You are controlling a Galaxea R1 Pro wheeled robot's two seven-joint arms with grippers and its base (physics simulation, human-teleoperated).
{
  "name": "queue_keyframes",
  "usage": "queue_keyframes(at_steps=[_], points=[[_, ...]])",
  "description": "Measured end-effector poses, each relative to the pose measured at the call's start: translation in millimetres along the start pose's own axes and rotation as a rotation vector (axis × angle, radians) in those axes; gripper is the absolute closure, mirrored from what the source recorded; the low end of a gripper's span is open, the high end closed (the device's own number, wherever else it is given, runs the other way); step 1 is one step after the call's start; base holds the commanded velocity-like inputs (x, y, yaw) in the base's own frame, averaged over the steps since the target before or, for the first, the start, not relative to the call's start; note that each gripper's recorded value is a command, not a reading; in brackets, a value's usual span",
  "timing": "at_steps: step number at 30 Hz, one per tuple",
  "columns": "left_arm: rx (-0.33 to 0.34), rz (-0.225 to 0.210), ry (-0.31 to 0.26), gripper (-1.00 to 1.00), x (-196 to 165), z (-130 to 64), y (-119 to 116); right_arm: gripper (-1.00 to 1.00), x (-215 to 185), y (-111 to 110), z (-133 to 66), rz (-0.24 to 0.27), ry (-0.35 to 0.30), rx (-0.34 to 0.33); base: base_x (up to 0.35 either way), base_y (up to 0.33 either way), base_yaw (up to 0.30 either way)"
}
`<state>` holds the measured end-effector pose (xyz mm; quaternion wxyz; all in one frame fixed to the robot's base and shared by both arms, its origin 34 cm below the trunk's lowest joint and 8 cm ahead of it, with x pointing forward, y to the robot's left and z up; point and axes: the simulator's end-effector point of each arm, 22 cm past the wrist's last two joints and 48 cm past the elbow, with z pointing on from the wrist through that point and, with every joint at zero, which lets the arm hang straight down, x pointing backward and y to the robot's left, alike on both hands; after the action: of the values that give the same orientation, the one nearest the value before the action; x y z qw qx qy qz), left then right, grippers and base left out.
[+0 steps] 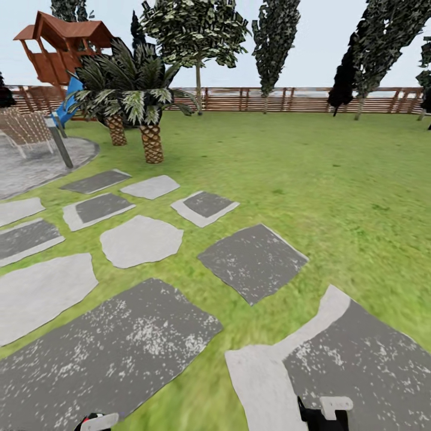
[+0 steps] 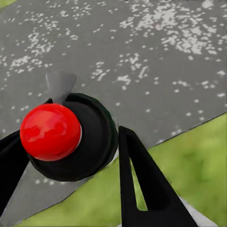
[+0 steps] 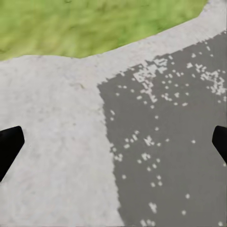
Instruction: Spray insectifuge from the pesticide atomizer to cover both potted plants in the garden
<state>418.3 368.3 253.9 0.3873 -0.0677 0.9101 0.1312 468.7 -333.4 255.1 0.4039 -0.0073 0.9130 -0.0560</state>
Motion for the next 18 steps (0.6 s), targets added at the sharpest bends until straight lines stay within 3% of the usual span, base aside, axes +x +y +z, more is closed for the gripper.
queue_keyframes(at_steps=[18], points=[[-0.001, 0.0, 0.0, 1.0, -0.1, 0.1, 0.8, -1.0, 0.0, 0.0, 0.0, 0.0, 0.0, 0.0, 0.246, 0.213, 0.279]])
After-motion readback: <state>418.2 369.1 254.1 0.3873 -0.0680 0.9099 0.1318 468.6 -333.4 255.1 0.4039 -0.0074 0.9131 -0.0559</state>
